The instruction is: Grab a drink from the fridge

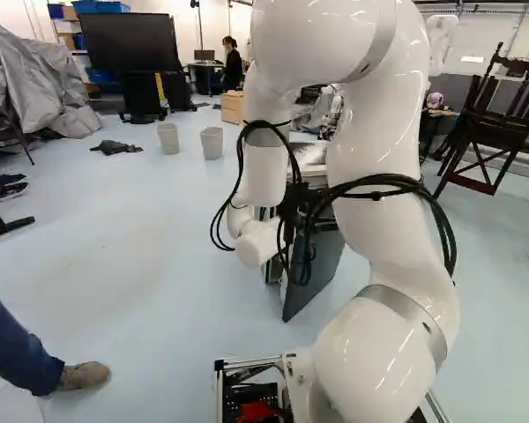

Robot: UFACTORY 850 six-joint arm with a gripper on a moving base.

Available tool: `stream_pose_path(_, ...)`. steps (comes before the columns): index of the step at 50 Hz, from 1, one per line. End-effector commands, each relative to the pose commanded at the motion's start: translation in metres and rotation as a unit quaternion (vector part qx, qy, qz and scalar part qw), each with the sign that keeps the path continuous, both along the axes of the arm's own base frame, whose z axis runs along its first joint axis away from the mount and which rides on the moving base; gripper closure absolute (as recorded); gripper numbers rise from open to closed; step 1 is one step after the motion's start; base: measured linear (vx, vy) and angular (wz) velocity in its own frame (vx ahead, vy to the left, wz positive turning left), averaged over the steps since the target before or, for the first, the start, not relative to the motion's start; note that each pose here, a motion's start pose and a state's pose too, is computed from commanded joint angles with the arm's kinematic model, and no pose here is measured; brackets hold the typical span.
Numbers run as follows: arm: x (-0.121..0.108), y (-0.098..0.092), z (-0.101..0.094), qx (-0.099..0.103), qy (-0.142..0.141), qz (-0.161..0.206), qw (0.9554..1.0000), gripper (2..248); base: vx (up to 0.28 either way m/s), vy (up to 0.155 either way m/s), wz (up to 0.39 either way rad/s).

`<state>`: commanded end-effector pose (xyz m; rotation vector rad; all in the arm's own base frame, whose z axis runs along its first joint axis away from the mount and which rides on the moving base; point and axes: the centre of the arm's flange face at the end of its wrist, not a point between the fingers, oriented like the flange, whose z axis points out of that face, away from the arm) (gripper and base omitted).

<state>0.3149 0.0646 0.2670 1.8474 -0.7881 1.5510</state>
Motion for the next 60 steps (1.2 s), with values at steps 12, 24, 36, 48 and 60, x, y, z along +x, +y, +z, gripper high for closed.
stream_pose_path(12, -0.011, -0.012, 0.001, -0.004, 0.006, -0.021, 0.9997, 3, 0.000, 0.000, 0.000)
stream_pose_path(24, -0.021, -0.024, 0.001, -0.008, 0.011, -0.045, 0.9989, 3, 0.000, 0.000, 0.000)
stream_pose_path(36, -0.029, -0.037, 0.001, -0.011, 0.015, -0.072, 0.9972, 3, 0.000, 0.000, 0.000)
stream_pose_path(48, -0.036, -0.050, 0.002, -0.014, 0.019, -0.102, 0.9945, 3, 0.000, 0.000, 0.000)
stream_pose_path(60, -0.041, -0.063, 0.002, -0.016, 0.021, -0.134, 0.9906, 3, 0.000, 0.000, 0.000)
